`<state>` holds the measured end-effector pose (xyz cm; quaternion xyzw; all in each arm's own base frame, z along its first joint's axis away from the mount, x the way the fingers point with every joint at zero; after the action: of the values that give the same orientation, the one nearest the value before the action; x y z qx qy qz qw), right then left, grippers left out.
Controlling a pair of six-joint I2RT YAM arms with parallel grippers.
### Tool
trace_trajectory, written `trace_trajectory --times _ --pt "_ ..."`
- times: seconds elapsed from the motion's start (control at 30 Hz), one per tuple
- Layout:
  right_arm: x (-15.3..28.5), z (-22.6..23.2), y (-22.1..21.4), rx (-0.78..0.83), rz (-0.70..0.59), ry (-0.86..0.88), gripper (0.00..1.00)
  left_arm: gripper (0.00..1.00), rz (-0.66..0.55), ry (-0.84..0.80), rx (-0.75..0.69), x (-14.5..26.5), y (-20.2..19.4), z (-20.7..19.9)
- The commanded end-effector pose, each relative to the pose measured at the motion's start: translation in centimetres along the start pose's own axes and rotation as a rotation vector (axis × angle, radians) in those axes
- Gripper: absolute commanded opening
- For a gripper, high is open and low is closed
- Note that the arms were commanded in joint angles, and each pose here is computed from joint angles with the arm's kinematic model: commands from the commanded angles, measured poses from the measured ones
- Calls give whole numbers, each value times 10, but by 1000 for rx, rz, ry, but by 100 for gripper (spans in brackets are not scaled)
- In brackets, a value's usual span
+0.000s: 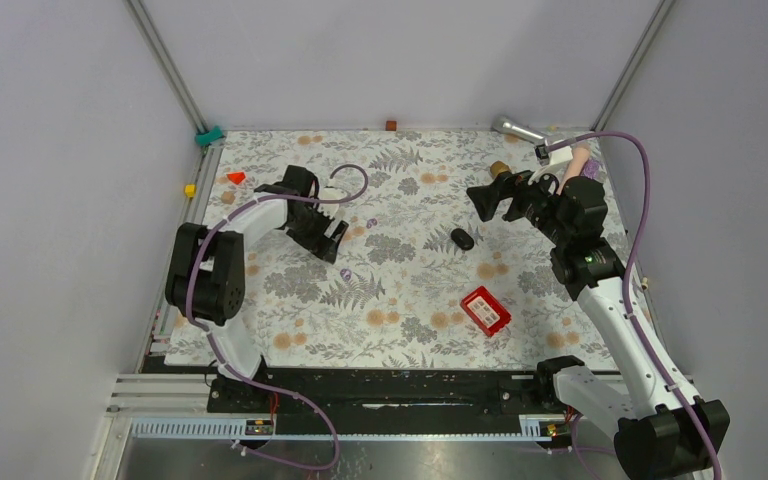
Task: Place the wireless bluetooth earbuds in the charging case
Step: Pick up the charging case from the center of the board.
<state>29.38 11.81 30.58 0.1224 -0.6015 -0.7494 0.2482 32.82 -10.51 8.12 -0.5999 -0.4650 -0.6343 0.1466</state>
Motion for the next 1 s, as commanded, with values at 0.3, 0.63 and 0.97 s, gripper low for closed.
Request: trace_trajectory --times 0.3,0.63,0.97 --pt "-2 1 7 3 -34 22 100 78 -65 0 -4 -9 18 8" --pt "-3 1 7 2 -34 26 100 75 -50 10 5 -20 17 13" --pt "-3 1 6 1 -29 29 99 75 -58 46 14 -24 19 19"
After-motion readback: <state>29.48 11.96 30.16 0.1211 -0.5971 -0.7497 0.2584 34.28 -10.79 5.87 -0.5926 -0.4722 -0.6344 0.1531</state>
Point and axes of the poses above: each gripper's point midway between its finger pads, its own x axis back along the fingers, its own z axis along the line the jaws close on, y = z × x, the point moved 4 cm from there along x, back along the fingers, and after that the axes turned 1 degree about x, right-handed, at the moved point
